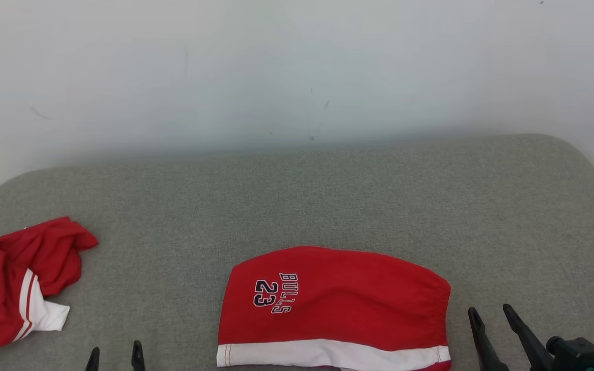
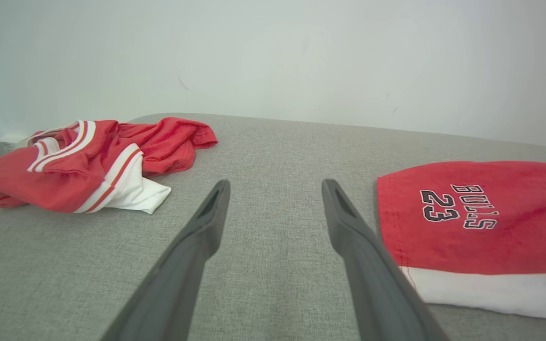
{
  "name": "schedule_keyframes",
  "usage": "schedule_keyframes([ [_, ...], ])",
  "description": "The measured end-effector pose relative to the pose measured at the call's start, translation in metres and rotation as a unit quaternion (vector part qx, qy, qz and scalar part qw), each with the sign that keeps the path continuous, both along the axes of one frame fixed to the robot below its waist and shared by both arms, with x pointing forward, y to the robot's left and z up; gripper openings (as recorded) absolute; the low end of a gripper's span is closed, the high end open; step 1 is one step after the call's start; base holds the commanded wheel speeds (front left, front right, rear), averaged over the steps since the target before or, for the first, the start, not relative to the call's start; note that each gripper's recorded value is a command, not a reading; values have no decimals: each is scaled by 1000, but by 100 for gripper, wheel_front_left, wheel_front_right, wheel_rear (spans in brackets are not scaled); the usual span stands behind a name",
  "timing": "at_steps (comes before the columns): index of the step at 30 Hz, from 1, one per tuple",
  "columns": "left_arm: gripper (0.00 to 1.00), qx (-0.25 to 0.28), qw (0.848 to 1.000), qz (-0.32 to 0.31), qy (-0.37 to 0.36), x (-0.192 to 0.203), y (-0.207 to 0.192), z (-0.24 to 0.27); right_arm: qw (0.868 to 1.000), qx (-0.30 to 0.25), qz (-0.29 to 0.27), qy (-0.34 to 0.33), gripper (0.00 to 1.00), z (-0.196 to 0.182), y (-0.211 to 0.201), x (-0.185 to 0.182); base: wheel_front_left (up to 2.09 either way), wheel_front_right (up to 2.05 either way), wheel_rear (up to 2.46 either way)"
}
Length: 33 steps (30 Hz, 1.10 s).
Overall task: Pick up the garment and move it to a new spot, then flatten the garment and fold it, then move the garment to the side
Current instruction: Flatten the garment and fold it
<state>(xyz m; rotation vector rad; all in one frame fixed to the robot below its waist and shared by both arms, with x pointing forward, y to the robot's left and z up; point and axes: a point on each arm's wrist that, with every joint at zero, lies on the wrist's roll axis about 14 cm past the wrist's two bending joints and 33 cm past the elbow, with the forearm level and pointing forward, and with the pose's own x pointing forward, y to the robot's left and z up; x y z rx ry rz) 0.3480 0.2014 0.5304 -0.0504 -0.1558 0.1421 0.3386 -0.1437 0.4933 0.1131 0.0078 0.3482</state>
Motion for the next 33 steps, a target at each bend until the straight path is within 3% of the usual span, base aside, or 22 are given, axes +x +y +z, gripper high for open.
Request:
schedule_keyframes([
  [33,100,13,1000,-3,-2,-5,6,1,1000,5,-8,-17,100,7,10,-4,0,0,0],
])
